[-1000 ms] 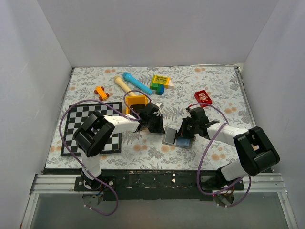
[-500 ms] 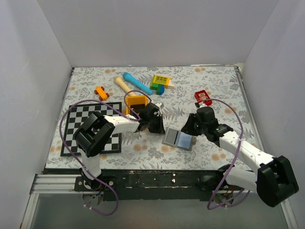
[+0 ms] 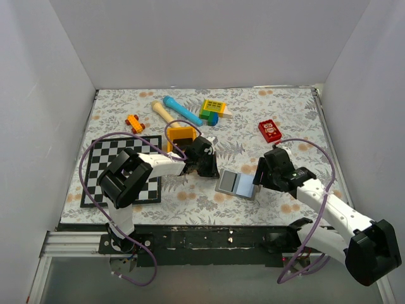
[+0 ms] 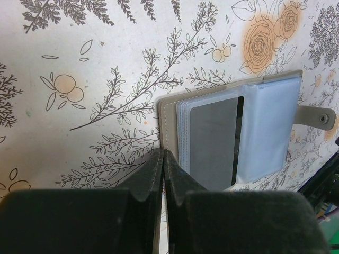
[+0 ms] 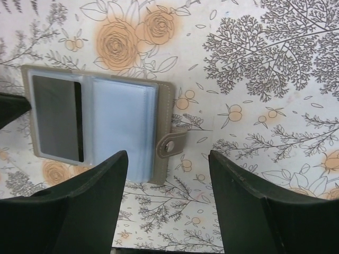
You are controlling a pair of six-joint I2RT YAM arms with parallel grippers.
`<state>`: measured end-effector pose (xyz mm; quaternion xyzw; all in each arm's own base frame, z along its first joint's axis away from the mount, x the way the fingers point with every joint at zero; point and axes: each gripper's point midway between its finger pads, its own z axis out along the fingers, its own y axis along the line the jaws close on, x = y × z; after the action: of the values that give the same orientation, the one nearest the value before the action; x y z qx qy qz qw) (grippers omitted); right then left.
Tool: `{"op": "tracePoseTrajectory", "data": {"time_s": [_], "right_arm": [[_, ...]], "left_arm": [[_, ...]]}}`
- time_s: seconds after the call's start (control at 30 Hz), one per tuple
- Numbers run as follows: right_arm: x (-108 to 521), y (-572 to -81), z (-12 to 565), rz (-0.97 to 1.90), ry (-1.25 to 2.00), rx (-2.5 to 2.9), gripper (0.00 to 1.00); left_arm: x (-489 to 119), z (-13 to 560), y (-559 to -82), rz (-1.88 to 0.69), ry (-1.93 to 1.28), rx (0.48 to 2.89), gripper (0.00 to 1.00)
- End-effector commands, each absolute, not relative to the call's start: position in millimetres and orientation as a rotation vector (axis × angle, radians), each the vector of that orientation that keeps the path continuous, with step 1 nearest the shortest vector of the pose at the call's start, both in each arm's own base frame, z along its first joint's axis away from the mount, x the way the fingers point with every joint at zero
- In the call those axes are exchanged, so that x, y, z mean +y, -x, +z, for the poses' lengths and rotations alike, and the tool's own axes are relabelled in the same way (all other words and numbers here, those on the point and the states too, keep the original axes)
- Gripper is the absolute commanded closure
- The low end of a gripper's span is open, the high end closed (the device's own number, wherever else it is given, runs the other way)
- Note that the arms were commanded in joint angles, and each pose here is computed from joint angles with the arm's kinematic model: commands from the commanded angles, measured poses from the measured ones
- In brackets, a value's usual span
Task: Put the credit cards into the card holder
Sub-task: Close the card holder at the center of the board.
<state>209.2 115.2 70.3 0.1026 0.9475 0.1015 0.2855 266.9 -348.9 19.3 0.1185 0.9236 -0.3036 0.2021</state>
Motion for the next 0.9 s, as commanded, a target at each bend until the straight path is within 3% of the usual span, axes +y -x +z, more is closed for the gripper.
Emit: {"op": "tracePoseTrajectory", "data": {"time_s": [0.0,0.3,0.7,0.87], "right_arm": [[107.3,-213.6,73.1,0.178,-0.308,2.552,0.28],[117.1,-222.1,56.1,0.202,-0.312,2.568,0.35],[112.6,-218.4,40.6,0.161,-0.318,2.595,0.67],[111.7,-218.9,45.9,0.165,-0.321,2.580,0.95]], "left_arm": [[-340.9,2.3,-252.7,-0.800,-0.370,2.651,1.00],[-340.0,1.1,-251.2,-0.797,-0.371,2.653,1.00],[-337.5,0.1,-249.8,-0.790,-0.367,2.656,1.00],[-337.4,0.6,-250.4,-0.792,-0.363,2.653,1.00]]}}
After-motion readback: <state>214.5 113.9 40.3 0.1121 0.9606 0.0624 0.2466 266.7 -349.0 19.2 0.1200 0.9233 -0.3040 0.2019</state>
